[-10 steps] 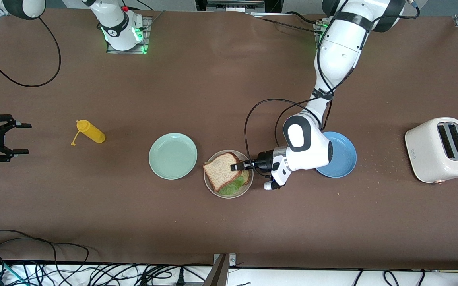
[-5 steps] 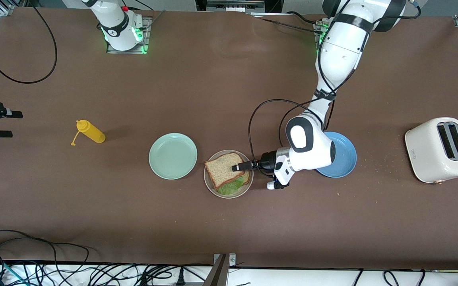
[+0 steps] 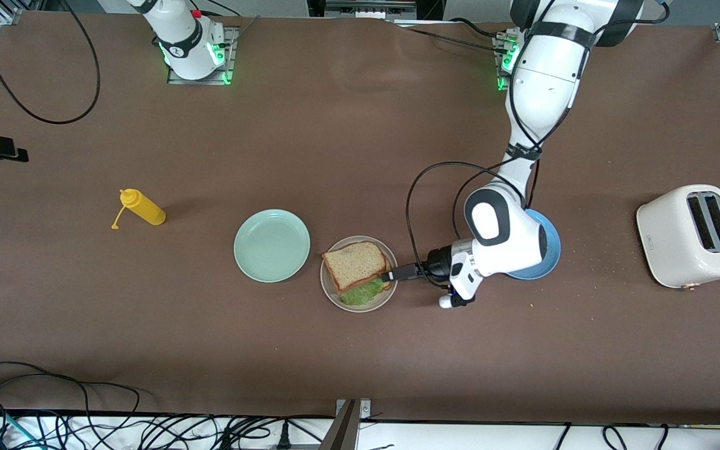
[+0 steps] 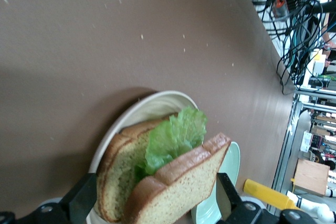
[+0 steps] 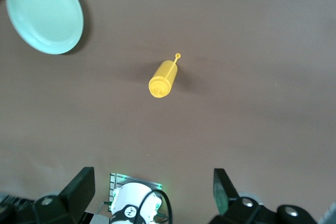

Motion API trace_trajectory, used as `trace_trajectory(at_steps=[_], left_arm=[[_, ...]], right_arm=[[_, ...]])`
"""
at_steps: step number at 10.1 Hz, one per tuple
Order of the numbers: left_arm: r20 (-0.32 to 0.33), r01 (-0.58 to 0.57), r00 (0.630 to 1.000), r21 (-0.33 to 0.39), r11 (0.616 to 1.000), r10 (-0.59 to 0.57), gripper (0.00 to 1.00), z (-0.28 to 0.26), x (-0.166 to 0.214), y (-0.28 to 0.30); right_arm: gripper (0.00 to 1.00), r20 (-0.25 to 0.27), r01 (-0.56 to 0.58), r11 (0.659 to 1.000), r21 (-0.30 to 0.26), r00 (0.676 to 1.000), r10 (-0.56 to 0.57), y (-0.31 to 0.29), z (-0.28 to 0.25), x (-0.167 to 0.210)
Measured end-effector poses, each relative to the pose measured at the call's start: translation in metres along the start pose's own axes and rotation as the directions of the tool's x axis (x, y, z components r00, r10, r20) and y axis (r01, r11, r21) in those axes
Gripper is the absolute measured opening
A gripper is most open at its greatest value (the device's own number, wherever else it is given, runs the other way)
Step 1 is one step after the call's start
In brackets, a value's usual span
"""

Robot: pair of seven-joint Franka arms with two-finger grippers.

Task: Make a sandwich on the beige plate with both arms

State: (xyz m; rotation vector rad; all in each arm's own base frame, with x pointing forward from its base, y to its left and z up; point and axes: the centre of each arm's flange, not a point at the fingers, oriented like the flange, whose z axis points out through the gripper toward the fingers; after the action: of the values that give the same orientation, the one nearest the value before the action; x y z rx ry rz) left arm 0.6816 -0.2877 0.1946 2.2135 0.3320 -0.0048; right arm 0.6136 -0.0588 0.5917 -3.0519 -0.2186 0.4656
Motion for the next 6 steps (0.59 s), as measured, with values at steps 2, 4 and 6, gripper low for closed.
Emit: trace_trajectory(at_steps=[2,4,6], left_arm=[[-0.036,-0.032,0.999,0.101,0.994,0.035,1.00,-0.036,0.019,0.000],[-0.038,-0.045,0.998,0.246,0.968,0.056,1.00,-0.071,0.034,0.000],[0.023,-0.075,0.997,0.363,0.929,0.072,1.00,-0.112,0.044,-0.008]], right_arm=[[1.00,-0.034,-0.062,0.998,-0.023,0.998,0.061,-0.021,0.009,0.001],[1.00,-0.067,-0.087,0.996,-0.033,0.994,0.085,-0.024,0.030,-0.004],[1.00,-0.078,-0.099,0.995,-0.028,0.992,0.096,-0.023,0.043,-0.009]])
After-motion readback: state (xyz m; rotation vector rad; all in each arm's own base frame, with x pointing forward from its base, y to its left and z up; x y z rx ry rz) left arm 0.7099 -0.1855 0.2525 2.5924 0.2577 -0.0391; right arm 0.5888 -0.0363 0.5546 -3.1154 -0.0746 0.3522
